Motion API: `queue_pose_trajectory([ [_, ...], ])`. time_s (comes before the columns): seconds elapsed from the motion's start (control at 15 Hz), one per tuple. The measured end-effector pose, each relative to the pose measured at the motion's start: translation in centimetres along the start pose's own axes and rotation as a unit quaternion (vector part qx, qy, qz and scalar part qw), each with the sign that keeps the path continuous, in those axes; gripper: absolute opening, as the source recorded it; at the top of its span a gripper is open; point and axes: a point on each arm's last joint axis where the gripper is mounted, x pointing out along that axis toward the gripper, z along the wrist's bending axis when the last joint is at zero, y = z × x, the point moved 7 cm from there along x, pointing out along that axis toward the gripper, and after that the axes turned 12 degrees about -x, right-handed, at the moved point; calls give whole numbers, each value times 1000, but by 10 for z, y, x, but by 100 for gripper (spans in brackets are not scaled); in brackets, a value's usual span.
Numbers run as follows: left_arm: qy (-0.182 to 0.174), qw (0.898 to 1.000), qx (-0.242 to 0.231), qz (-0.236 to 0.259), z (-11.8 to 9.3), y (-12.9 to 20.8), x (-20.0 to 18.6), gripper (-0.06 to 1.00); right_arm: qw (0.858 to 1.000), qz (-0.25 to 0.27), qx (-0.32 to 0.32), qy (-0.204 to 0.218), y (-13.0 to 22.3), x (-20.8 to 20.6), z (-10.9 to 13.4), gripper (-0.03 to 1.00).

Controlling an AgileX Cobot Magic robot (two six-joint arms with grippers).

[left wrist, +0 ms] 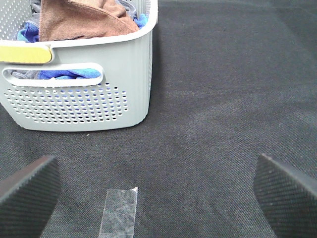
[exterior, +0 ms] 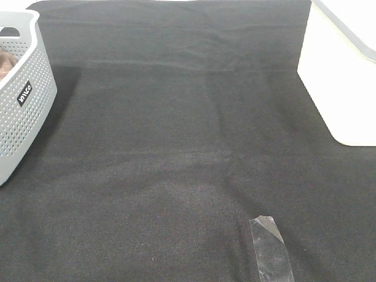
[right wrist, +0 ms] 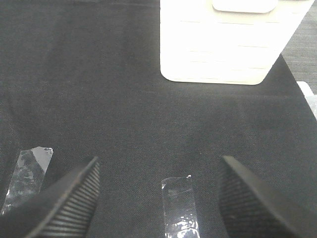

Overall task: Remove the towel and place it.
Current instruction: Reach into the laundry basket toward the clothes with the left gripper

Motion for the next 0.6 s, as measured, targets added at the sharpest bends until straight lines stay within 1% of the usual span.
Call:
queue_pose_trajectory([
  [0.27, 1, 1000, 0, 0, 0, 0, 0, 99, 1000, 0, 0, 0, 0, 0, 0, 65],
  [0.33, 2, 1000, 0, -7, -1, -4, -3, 99, 1000, 0, 0, 0, 0, 0, 0, 65],
  [0.4, 3, 1000, 9, -13, -3, -10, -7, 99, 1000, 0, 0, 0, 0, 0, 0, 65],
  [0.47, 2, 999, 33, -14, -5, -20, -11, 99, 1000, 0, 0, 0, 0, 0, 0, 65],
  [0.53, 0, 998, 64, -5, -7, -31, -11, 99, 1000, 0, 0, 0, 0, 0, 0, 65],
  [0.6, 0, 997, 79, -1, -9, -36, -11, 99, 1000, 0, 0, 0, 0, 0, 0, 65],
])
